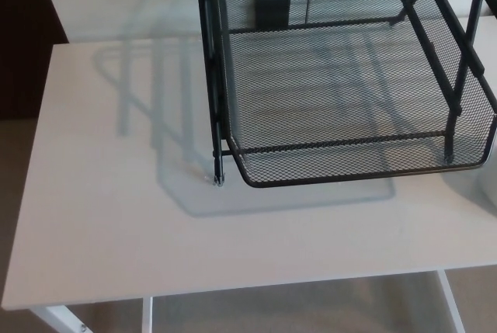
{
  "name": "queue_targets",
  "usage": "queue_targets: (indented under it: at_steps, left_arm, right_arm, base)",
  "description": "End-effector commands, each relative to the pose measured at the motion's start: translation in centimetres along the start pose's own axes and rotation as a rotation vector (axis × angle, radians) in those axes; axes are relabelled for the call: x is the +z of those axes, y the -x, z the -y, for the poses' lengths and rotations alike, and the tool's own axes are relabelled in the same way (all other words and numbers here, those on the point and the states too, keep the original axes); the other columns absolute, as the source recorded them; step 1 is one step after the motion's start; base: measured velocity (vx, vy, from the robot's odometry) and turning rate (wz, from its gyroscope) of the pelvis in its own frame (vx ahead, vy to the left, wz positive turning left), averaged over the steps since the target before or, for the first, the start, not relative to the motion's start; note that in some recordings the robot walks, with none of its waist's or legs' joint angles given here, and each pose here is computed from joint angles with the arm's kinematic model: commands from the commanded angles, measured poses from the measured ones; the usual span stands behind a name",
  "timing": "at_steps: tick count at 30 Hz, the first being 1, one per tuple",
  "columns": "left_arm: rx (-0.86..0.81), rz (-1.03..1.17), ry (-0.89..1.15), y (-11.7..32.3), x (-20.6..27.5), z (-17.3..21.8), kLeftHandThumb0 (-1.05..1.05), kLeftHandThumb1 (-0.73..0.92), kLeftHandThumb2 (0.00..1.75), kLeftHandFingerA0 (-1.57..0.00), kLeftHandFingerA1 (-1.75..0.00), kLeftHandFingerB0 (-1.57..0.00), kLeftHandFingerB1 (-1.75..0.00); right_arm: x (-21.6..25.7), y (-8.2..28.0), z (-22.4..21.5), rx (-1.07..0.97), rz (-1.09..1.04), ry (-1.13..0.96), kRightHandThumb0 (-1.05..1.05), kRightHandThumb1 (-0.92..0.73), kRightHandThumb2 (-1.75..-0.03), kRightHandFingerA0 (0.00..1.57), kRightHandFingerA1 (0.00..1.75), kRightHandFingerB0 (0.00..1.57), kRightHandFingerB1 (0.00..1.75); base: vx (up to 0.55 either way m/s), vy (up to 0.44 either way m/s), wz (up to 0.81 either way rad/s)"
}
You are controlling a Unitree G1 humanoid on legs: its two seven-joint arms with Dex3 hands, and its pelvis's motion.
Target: The robot walks towards a desk on which a file tray is kept in the middle and a toilet paper roll is kept on its right. The robot uses its right hand to hook on finger in the gap of the roll and grabs it, lifts it and places it on the tray.
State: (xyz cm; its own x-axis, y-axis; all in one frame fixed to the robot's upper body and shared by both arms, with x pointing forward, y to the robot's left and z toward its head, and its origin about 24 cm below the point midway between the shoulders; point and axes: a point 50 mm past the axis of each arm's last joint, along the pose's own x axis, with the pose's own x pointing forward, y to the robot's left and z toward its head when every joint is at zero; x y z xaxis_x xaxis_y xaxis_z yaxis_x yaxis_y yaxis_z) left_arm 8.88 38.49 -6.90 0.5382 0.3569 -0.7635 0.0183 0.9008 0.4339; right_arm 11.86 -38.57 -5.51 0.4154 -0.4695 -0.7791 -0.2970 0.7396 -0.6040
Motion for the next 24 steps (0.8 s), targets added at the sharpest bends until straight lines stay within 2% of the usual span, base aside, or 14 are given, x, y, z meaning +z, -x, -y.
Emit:
queue_targets:
  at_steps: [1, 8, 9, 10, 11, 12, 13, 14, 15, 17, 20, 23, 24]
  left_arm:
    - [0.019, 0.038, -0.012, 0.2, 0.6, -0.9, -0.7, 0.73, 0.63, -0.3, -0.7, -0.44, -0.62]
    - [0.022, 0.054, -0.008, 0.0, 1.2, -1.1, -0.7, 0.73, 0.63, -0.3, -0.7, -0.44, -0.62]
    - [0.059, 0.076, 0.153, 1.0, 1.3, -4.4, -0.92, 0.92, 0.68, -0.32, -0.68, -0.13, -0.58]
    - [0.091, 0.116, 0.251, 1.4, 1.7, -5.9, -0.88, 0.92, 0.7, -0.31, -0.73, -0.12, -0.62]
    - [0.113, 0.141, 0.288, 1.2, 2.1, -6.0, -0.88, 0.92, 0.7, -0.31, -0.73, -0.12, -0.62]
    - [0.122, 0.159, 0.355, 1.0, 2.6, -6.6, -0.92, 0.73, 1.13, -0.37, -0.7, -0.11, -0.61]
    - [0.162, 0.23, 0.435, 1.1, 3.2, -7.0, -0.94, 0.74, 0.9, -0.39, -0.7, -0.17, -0.6]
    - [0.166, 0.238, 0.444, 1.1, 3.3, -7.1, -0.94, 0.74, 0.9, -0.39, -0.7, -0.17, -0.6]
    - [0.185, 0.269, 0.517, 1.0, 3.6, -7.4, -0.9, 0.91, 0.67, -0.4, -0.7, -0.19, -0.6]
    - [0.199, 0.298, 0.581, 0.9, 3.9, -7.4, -0.88, 0.91, 0.67, -0.42, -0.67, -0.2, -0.55]
    - [0.19, 0.301, 0.604, 0.8, 3.7, -7.0, -0.88, 0.9, 0.67, -0.45, -0.68, -0.22, -0.57]
    - [0.187, 0.289, 0.581, 1.0, 3.3, -6.9, -0.86, 0.92, 0.69, -0.39, -0.72, -0.16, -0.61]
    - [0.188, 0.282, 0.567, 1.2, 2.7, -6.8, -0.86, 0.92, 0.7, -0.36, -0.71, -0.15, -0.59]
  right_arm:
    - [0.0, -0.1, 0.1, -0.006, -0.006, 0.005, -0.75, -0.55, -0.9, 0.32, 0.57, 0.08, 0.4]
    - [0.6, -0.1, 0.4, -0.013, 0.005, -0.003, -0.75, -0.55, -0.9, 0.32, 0.57, 0.08, 0.4]
    - [3.1, 3.4, 9.9, -0.377, 0.509, -0.667, -0.93, -0.47, -0.56, 0.38, 1.08, 0.2, 0.57]
    - [2.0, 6.3, 13.9, -0.598, 0.726, -0.924, -0.94, -0.37, -0.72, 0.39, 1.01, 0.16, 0.57]
    - [2.0, 6.2, 13.7, -0.598, 0.725, -0.924, -0.94, -0.37, -0.72, 0.39, 1.01, 0.16, 0.57]
    - [2.1, 6.2, 13.6, -0.604, 0.725, -0.935, -0.92, -0.5, -0.57, 0.29, 1.12, 0.13, 0.58]
    - [1.9, 6.2, 14.1, -0.606, 0.726, -0.944, -0.91, -0.54, -0.58, 0.22, 1.16, 0.09, 0.64]
    - [1.8, 6.2, 14.2, -0.606, 0.727, -0.946, -0.91, -0.54, -0.58, 0.22, 1.16, 0.09, 0.64]
    - [1.9, 6.6, 14.6, -0.619, 0.722, -0.935, -0.88, -0.57, -0.58, 0.22, 1.11, 0.07, 0.65]
    - [1.6, 6.8, 15.2, -0.622, 0.711, -0.941, -0.86, -0.58, -0.58, 0.22, 1.07, 0.07, 0.63]
    - [1.4, 7.6, 15.8, -0.684, 0.708, -0.933, -0.9, -0.6, -0.58, 0.25, 1.09, 0.07, 0.68]
    - [1.6, 8.1, 16.2, -0.727, 0.735, -0.937, -0.88, -0.61, -0.59, 0.28, 1.1, 0.06, 0.67]
    - [2.1, 8.7, 17.1, -0.801, 0.748, -0.935, -0.92, -0.46, -0.89, 0.45, 0.96, 0.12, 0.64]
  base:
    - [0.0, 0.0, 0.0]
    - [0.0, 0.0, 0.0]
    - [0.0, 0.0, 0.0]
    - [0.0, 0.0, 0.0]
    - [0.0, 0.0, 0.0]
    - [0.0, 0.0, 0.0]
    - [0.0, 0.0, 0.0]
    - [0.0, 0.0, 0.0]
    - [0.0, 0.0, 0.0]
    - [0.0, 0.0, 0.0]
    - [0.0, 0.0, 0.0]
    - [0.0, 0.0, 0.0]
    - [0.0, 0.0, 0.0]
